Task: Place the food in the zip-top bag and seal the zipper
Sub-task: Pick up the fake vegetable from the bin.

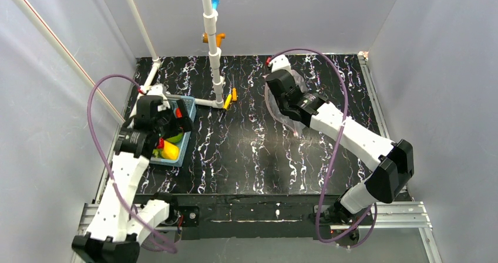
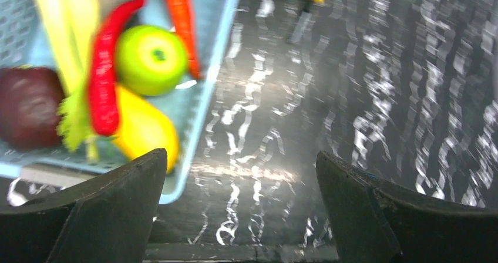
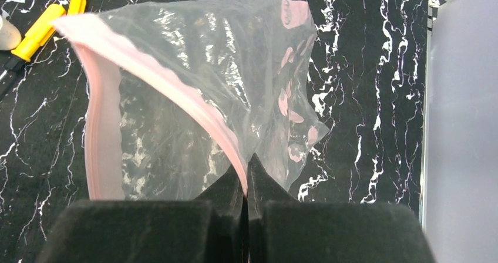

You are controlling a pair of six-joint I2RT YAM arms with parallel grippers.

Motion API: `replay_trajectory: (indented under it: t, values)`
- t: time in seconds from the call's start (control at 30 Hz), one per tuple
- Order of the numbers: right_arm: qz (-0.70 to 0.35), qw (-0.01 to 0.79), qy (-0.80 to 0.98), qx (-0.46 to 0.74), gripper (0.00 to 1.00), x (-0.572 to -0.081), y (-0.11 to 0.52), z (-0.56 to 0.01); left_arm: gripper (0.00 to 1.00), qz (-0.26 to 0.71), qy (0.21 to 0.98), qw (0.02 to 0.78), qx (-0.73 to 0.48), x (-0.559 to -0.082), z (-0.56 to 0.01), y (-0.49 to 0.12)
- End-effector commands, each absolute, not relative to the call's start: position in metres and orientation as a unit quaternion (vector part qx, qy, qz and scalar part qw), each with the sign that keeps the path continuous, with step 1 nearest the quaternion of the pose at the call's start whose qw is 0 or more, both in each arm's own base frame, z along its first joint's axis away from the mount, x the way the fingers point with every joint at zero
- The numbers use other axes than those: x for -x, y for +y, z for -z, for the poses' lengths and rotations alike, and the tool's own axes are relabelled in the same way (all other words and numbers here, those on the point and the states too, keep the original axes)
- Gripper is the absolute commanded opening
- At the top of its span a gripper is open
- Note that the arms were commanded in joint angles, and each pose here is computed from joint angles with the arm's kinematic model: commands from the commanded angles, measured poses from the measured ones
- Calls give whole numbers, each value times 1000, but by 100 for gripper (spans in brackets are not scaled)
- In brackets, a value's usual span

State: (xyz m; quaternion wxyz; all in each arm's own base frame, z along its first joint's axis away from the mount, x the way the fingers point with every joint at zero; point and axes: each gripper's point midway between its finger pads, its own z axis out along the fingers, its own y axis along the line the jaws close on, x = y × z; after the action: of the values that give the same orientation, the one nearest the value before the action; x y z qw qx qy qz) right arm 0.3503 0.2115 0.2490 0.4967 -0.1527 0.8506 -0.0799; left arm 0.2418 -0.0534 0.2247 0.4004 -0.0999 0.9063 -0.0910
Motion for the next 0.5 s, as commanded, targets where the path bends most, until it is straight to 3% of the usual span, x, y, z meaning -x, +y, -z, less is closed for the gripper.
replay_trajectory:
  t: [0.0,0.27,0.47]
  values:
    - [35,521,838,160,1,-362,218,-265,98,19,908,371,194,-261,-209,-1]
    - [-8,525,833,175,1,-353,222,-250,98,-89,848,470,229,-328,-192,59]
    - [-40,533,825,182,1,-345,228,-252,96,-141,842,460,243,-339,-162,93]
